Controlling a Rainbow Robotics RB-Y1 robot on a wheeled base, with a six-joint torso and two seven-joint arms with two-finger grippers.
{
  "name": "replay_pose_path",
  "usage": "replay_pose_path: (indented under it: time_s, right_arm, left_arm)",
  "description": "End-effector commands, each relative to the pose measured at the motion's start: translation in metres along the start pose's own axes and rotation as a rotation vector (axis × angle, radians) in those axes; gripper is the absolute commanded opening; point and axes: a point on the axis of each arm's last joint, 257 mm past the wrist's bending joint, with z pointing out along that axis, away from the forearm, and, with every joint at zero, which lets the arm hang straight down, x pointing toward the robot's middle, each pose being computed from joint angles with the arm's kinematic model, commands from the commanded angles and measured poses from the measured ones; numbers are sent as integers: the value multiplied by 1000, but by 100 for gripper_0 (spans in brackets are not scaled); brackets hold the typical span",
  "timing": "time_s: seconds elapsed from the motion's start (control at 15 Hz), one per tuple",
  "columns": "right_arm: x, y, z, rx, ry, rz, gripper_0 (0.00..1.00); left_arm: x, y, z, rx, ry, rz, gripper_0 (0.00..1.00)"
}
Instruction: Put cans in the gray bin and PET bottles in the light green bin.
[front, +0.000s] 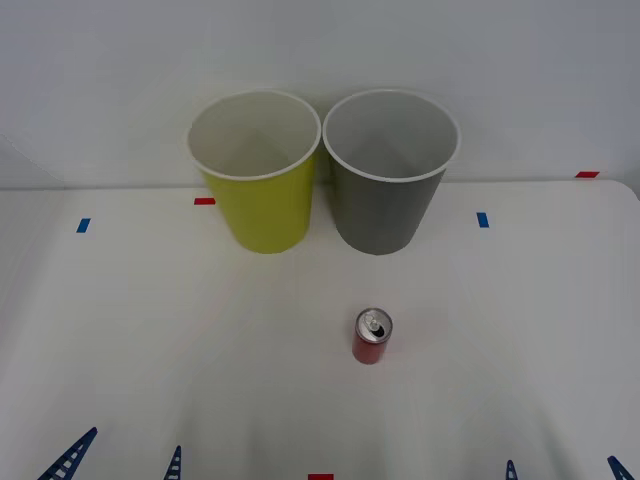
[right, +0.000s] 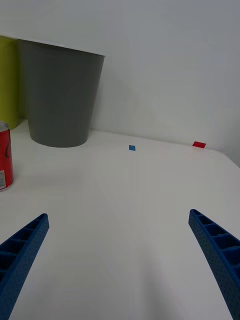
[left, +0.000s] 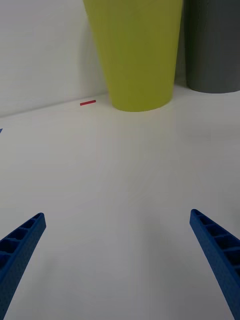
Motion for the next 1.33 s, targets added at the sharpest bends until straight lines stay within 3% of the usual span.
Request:
replay_pose_path:
  time_s: [0.07,0.73,0.8,0.93,1.13,1.33]
  right_arm:
    - [0,0,0,0,0,0,97]
    - [0,0,0,0,0,0,97]
    - [15,4,-2,-6,35,6,100]
    - [13,10,-3,-18,28,17,100]
    - [8,14,-6,-56,10,24,100]
    - [1,29,-2,-133,-20,68,100]
  left_arm:
    - [0,0,0,0,0,0,100]
    - [0,0,0,0,0,0,100]
    - [0,0,0,0,0,0,100]
    - [0,0,0,0,0,0,100]
    - [0,0,0,0,0,0,100]
    - [0,0,0,0,0,0,100]
